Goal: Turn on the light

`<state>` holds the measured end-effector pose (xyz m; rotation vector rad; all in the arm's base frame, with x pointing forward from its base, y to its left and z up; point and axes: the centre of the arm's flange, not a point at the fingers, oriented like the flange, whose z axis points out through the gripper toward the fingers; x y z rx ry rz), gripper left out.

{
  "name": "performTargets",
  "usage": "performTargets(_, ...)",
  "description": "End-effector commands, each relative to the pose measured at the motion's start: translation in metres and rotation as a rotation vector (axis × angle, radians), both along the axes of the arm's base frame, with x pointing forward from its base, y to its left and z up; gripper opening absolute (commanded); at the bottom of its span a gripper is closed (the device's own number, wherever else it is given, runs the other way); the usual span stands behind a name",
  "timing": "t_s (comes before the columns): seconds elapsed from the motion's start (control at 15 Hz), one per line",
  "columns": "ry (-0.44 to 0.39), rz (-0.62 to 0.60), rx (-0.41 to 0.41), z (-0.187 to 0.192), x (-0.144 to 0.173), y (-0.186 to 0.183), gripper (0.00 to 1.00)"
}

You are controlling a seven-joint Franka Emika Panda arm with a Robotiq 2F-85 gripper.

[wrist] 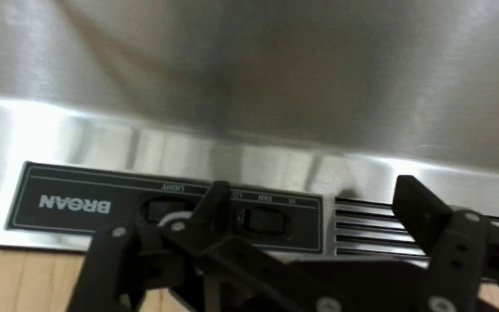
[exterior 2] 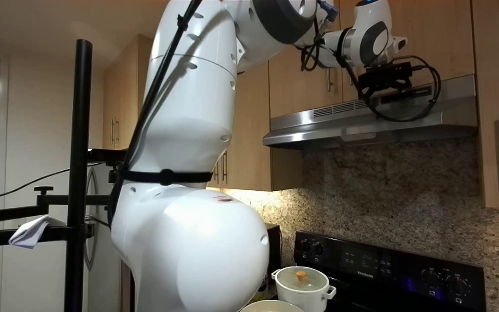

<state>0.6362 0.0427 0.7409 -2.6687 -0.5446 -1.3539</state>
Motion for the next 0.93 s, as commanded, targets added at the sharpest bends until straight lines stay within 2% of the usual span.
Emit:
performTargets(0.0,-0.007,-0.059,0.042,-0.014,-0.035,0.004,1.0)
performTargets(0.53,-0.068,-0.163,0.122,-0.018,-0.048,-0.009,1.0)
performTargets(0.87,-0.08,-0.169,0.123,-0.014,-0.044,-0.018,1.0)
